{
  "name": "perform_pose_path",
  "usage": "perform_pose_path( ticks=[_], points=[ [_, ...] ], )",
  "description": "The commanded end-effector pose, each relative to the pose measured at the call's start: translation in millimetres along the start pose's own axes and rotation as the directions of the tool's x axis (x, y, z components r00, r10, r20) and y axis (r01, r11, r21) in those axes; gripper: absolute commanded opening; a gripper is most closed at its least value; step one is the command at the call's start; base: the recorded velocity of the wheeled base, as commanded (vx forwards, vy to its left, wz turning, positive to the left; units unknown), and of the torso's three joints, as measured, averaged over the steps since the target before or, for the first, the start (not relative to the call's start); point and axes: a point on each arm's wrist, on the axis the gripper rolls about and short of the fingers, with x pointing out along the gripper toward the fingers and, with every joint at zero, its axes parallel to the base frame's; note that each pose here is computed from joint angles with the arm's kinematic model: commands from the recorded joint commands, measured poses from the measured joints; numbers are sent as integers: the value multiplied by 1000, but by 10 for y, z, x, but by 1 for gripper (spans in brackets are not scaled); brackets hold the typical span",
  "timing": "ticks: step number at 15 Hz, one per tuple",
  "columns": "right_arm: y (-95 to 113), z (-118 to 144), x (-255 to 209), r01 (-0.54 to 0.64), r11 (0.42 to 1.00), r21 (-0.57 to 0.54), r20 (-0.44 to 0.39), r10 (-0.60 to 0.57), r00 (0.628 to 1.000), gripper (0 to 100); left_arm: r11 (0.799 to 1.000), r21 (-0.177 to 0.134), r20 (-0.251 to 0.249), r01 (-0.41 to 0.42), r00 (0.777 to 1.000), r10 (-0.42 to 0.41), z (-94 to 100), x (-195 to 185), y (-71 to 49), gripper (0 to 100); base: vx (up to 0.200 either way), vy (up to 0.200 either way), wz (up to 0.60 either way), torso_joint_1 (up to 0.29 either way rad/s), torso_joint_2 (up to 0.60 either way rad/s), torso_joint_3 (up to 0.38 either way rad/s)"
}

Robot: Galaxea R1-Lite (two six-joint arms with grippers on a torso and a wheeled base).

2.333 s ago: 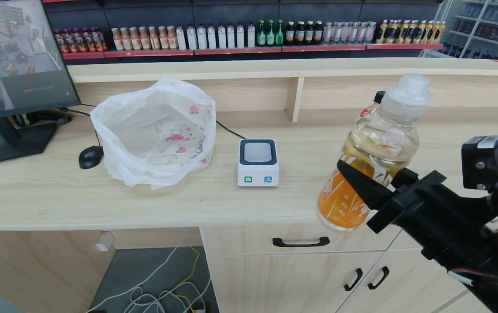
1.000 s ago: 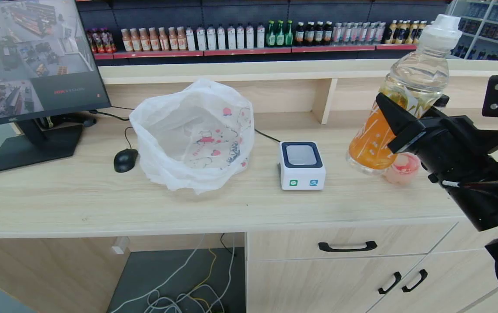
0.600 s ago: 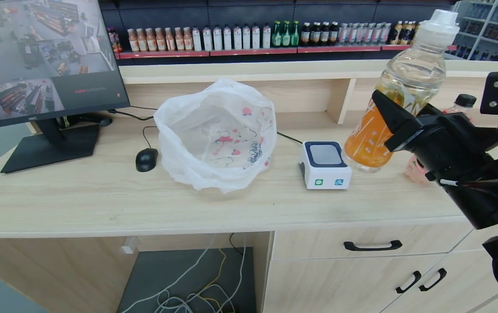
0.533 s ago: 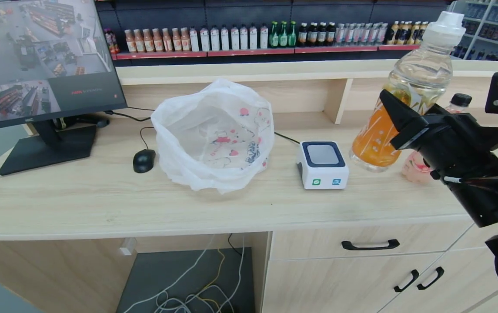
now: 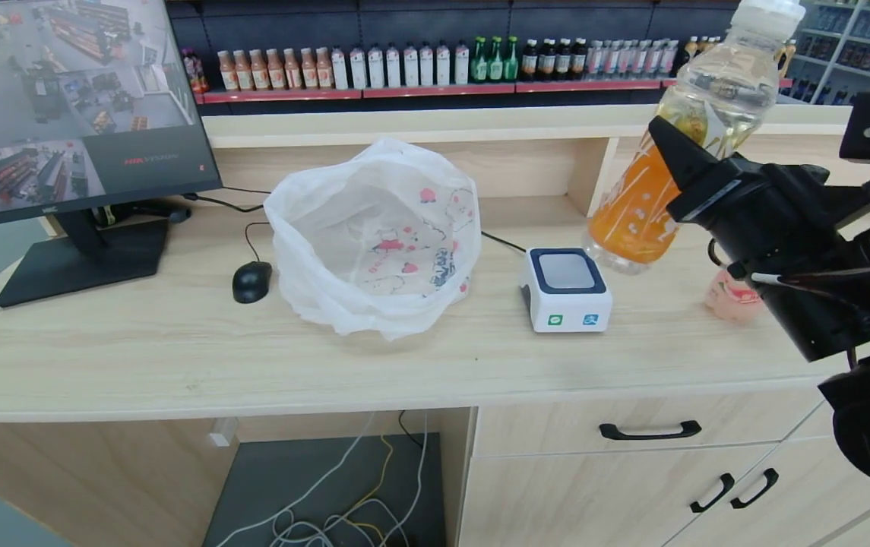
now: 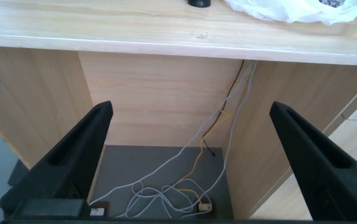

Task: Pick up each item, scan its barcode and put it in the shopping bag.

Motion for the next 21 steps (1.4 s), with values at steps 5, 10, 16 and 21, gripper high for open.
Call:
perform_pose_path(
  ticks=[5,10,16,21],
  points=[
    [71,-409,282,94,916,390,-73,-71,995,0,1000,0,0,0,1000,0,0,0,0,100,0,0,0,0,0,0],
    [10,-740,347,201,765,612,-119,-162,980,0,1000,0,0,0,1000,0,0,0,0,100,0,0,0,0,0,0],
    [-240,-977,420,254,655,712,-142,-219,965,0,1000,0,0,0,1000,0,0,0,0,100,0,0,0,0,0,0],
    [-385,-1036,489,273,606,747,-147,-250,957,0,1000,0,0,0,1000,0,0,0,0,100,0,0,0,0,0,0]
  ],
)
